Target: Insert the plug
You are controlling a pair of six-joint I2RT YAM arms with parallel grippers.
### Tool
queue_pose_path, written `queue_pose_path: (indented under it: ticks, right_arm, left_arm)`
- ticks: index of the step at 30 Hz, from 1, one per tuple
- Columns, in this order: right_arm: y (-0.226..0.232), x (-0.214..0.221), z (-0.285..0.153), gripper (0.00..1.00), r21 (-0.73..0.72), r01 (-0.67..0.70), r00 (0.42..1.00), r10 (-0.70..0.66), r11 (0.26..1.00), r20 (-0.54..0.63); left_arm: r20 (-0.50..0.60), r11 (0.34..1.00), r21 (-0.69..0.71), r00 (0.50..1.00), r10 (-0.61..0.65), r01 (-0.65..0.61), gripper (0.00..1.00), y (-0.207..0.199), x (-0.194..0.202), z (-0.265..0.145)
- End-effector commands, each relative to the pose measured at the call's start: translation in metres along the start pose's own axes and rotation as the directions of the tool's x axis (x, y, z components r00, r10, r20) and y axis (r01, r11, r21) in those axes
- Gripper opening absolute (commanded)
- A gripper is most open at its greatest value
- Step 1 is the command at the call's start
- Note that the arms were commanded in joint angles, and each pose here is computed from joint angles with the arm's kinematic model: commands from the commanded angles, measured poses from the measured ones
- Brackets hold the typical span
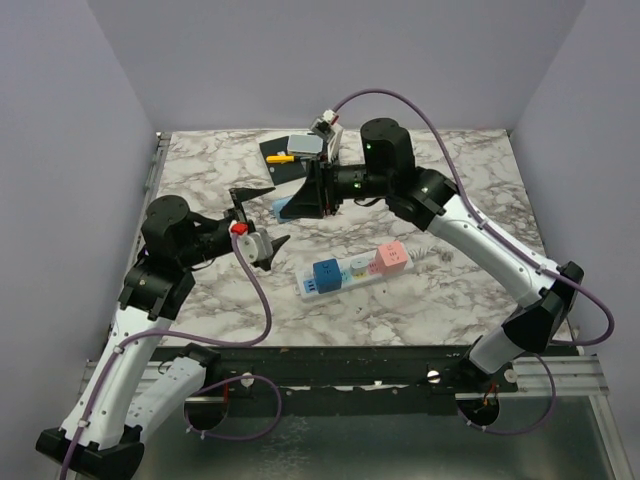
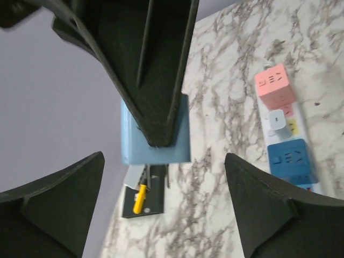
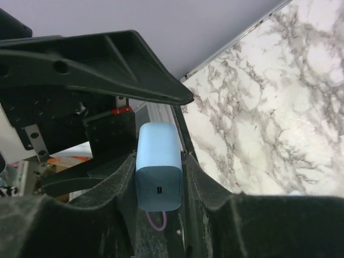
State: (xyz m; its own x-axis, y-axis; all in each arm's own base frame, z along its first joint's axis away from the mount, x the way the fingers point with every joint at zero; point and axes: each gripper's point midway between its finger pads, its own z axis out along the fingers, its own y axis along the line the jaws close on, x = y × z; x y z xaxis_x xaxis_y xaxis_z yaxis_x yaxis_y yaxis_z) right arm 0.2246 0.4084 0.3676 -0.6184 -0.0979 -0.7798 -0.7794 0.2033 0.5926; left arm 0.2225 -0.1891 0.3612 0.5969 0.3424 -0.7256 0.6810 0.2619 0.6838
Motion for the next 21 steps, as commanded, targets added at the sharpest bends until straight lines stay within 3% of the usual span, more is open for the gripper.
queue_pose_path:
  ticks: [1, 6, 10, 14, 21]
  right_arm:
    - [-0.014, -0.020, -0.027, 0.01, 0.114, 0.105, 0.994, -0.105, 0.988, -0.006]
    - [-0.066, -0.017, -0.059, 0.01, 0.259, 0.266, 0.963, -0.242, 0.928, -0.122]
    - [-0.094, 0.019, -0.075, 0.01, 0.220, 0.477, 0.852, -0.387, 0.851, -0.353]
    - [-0.123, 0.039, -0.092, 0.06, 0.208, 0.598, 0.737, -0.429, 0.774, -0.521]
    - [-0.124, 0.060, -0.092, 0.15, 0.035, 0.753, 0.540, -0.586, 0.658, -0.604]
  left_arm:
    - [-0.030, 0.989, 0.010, 0.988, -0.149, 0.149, 0.99, -0.015, 0.015, 0.003]
    - [-0.136, 0.931, -0.012, 0.922, -0.363, 0.365, 0.99, -0.037, 0.057, 0.010]
    - [-0.204, 0.885, -0.051, 0.863, -0.462, 0.462, 0.99, -0.049, 0.081, 0.011]
    - [-0.273, 0.843, -0.103, 0.800, -0.534, 0.528, 0.99, -0.061, 0.107, 0.011]
    - [-0.412, 0.697, -0.244, 0.578, -0.704, 0.675, 0.99, -0.087, 0.172, 0.013]
